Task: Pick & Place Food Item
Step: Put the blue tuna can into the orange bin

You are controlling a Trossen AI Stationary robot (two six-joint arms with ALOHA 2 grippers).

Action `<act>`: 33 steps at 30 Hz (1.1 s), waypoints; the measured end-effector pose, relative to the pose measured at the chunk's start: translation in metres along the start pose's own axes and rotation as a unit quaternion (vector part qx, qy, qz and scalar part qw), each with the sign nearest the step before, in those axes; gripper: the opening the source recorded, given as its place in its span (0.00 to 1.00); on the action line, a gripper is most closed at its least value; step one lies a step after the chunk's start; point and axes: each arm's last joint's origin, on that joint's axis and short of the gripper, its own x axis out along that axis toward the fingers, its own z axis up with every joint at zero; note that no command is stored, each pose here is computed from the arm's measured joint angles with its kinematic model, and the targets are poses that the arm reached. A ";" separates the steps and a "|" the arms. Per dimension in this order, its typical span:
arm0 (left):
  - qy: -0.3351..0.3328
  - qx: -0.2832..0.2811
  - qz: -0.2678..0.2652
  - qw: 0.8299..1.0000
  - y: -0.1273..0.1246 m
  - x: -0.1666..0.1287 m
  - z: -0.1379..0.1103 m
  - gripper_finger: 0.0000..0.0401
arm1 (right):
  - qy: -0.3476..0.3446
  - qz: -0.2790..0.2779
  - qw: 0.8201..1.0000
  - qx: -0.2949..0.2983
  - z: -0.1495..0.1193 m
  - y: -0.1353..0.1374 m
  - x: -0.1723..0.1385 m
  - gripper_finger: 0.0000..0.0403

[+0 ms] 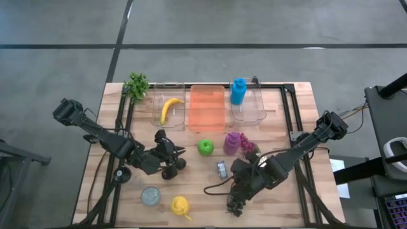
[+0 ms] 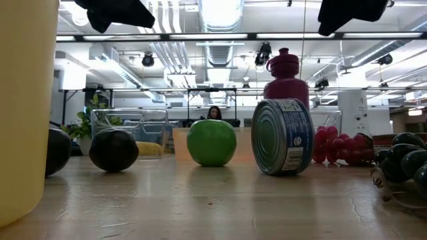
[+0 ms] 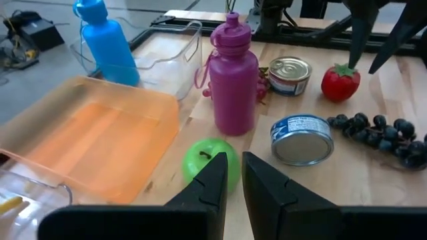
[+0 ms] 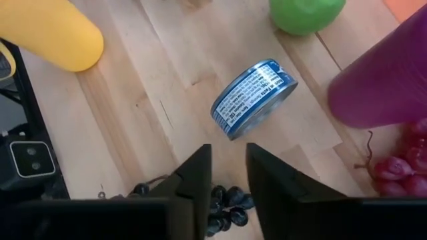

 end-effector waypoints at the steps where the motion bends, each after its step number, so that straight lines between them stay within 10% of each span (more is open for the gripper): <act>1: 0.000 0.005 0.000 1.000 0.000 0.000 0.000 0.12 | 0.000 0.000 1.000 -0.002 0.001 0.000 0.000 0.29; 13: 0.000 0.021 0.000 1.000 0.000 0.000 0.000 0.12 | -0.001 -0.001 1.000 -0.001 0.003 -0.001 0.001 0.51; 27: 0.000 0.021 0.000 1.000 0.000 0.000 0.000 0.12 | -0.007 0.003 1.000 0.003 0.003 0.000 0.001 0.51; 33: 0.000 0.021 0.000 1.000 0.000 0.000 0.000 0.12 | -0.024 0.017 0.996 0.089 0.006 0.003 0.002 0.50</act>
